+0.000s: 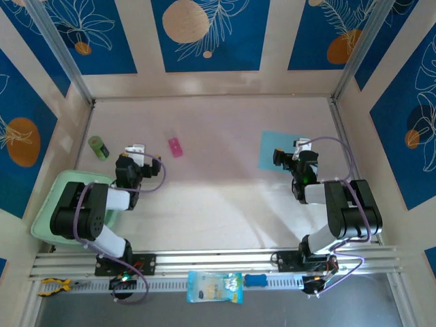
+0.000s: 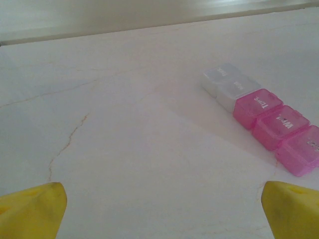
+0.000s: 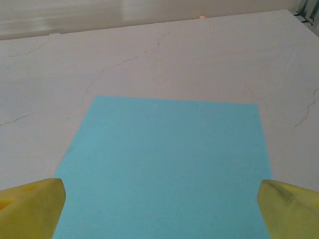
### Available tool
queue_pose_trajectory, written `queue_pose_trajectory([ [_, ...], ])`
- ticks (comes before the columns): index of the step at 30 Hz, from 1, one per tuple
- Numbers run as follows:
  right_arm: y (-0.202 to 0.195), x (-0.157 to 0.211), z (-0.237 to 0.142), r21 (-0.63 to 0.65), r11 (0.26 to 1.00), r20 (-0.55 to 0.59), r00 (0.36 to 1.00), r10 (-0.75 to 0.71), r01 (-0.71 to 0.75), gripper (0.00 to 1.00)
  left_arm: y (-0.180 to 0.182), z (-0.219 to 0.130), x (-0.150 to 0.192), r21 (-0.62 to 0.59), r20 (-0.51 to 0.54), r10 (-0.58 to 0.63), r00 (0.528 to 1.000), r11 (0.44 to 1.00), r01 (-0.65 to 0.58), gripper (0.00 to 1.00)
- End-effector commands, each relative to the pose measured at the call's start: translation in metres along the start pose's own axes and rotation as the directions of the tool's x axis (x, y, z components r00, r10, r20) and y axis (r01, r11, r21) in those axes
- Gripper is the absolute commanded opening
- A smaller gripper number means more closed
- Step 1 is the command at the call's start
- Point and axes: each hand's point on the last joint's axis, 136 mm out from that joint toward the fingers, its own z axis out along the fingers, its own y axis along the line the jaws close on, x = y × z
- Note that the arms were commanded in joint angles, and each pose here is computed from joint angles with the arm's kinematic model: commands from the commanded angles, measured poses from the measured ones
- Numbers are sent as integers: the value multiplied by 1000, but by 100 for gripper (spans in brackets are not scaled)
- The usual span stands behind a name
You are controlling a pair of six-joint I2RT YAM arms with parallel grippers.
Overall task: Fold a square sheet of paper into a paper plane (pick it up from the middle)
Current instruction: Move the square sheet of paper to the center of the table.
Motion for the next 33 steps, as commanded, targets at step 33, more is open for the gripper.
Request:
queue_pose_trajectory([
  [33,2,-5,-1,-39,999,20,1000,15,-14,99,0,2,-5,14,10,11,1000,1000,-11,100],
])
